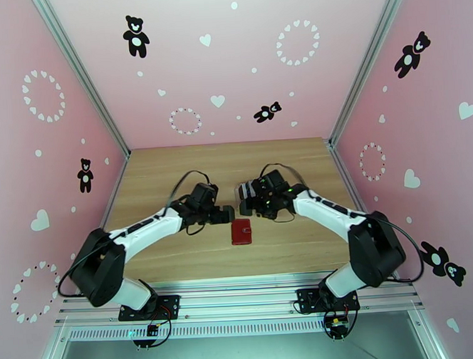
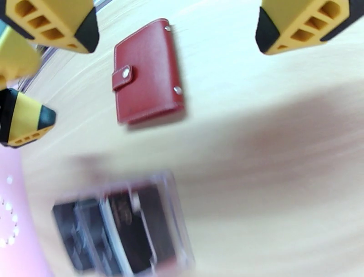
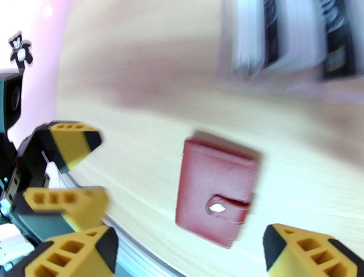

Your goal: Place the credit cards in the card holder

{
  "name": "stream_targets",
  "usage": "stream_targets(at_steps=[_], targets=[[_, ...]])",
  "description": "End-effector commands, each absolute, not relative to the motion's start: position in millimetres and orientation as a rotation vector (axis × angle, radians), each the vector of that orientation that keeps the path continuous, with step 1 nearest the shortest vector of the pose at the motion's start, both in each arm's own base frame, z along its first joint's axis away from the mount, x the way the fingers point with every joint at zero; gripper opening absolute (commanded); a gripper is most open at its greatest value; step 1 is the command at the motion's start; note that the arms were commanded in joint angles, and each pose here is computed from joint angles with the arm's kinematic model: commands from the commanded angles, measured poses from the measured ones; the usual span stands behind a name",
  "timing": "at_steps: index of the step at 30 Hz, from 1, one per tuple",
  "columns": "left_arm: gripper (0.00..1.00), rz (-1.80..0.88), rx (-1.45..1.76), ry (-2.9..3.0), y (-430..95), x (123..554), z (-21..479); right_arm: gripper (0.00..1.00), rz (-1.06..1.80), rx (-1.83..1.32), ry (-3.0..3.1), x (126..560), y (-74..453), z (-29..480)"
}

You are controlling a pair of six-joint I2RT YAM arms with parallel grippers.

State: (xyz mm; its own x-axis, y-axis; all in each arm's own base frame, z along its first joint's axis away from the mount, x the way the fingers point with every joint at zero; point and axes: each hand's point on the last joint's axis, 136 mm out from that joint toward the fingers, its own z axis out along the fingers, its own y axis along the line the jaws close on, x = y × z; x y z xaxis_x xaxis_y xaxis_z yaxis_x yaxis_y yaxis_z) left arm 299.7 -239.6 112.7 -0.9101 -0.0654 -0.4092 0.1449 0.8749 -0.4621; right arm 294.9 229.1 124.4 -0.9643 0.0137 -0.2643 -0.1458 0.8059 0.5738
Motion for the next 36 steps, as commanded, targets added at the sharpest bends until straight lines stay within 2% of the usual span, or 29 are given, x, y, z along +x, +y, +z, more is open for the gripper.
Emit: stream_targets(at_steps=[1,7,11,13,18,27,32,36], targets=[[0.98,-0.628,0.04,2.608,-215.8,304.8,126.1,0.97,0.786,-0.099,2.723,300.7,199.5,139.5],[0.98,-0.646,-0.062,2.521,-183.5,319.2,151.5,0.99,0.697,0.015,2.639,325.5,150.0,157.8],[0.98,-0.53,-0.169,2.48,-150.1,330.8,162.9,0.99,0.538,0.128,2.555,341.2,101.0,167.9],[0.98,-0.391,-0.259,2.458,-122.7,337.2,167.2,0.99,0.446,0.17,2.501,347.7,77.1,175.9],[0.98,-0.278,-0.282,2.345,-90.4,347.3,186.9,0.99,0.268,0.236,2.382,357.8,35.9,189.4],[0.98,-0.053,-0.16,2.028,-54.9,359.1,230.2,0.99,0.031,0.158,2.167,355.2,5.7,192.1],[0.98,0.168,-0.18,1.943,-13.4,346.7,218.8,0.99,-0.119,0.123,2.156,349.3,-11.0,173.6],[0.98,0.09,-0.213,1.824,2.7,344.6,198.9,0.99,-0.127,0.106,2.093,354.6,-11.6,167.7]])
